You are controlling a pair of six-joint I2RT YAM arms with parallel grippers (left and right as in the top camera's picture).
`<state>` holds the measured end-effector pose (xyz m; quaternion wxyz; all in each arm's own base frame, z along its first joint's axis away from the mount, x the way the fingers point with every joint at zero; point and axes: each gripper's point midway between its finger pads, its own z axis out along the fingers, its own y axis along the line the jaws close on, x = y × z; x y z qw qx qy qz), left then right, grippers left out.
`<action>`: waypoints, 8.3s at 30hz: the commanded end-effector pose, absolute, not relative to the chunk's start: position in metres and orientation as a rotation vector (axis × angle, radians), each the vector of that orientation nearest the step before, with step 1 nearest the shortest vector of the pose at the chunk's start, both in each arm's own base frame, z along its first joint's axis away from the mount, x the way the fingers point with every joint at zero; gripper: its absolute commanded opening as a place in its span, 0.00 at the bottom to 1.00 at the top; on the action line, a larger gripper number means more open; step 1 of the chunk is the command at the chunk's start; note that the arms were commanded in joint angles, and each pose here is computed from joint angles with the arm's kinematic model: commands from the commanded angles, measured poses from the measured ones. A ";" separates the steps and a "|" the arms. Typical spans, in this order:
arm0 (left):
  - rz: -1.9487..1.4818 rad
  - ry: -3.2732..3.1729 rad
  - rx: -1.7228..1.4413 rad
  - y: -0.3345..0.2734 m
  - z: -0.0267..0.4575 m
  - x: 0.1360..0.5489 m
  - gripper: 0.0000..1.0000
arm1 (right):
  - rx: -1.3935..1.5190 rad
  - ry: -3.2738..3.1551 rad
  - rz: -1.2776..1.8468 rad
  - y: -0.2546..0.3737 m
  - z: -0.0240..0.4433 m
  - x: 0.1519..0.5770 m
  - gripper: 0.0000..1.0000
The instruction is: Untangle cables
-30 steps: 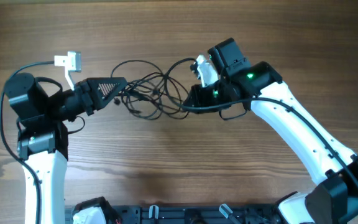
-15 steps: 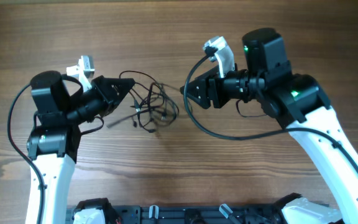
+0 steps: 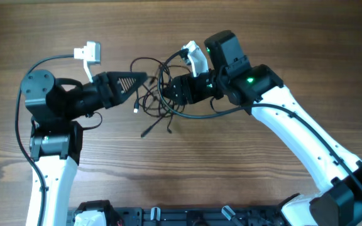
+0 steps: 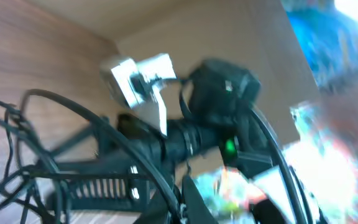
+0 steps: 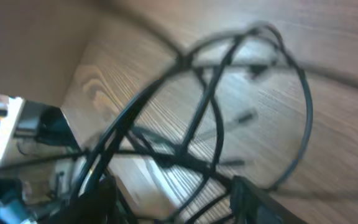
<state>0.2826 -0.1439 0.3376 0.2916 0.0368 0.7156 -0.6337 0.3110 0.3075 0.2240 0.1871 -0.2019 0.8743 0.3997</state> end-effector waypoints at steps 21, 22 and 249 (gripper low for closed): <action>-1.685 1.887 0.253 -0.133 0.334 0.273 0.13 | 0.040 3.001 0.774 0.298 0.101 0.298 0.04; -1.659 1.879 0.219 -0.123 0.334 0.278 0.15 | 0.053 3.001 0.752 0.290 0.101 0.302 0.04; -0.994 1.868 0.163 -0.151 0.323 0.290 0.04 | -0.600 2.457 1.173 0.257 0.272 0.303 0.77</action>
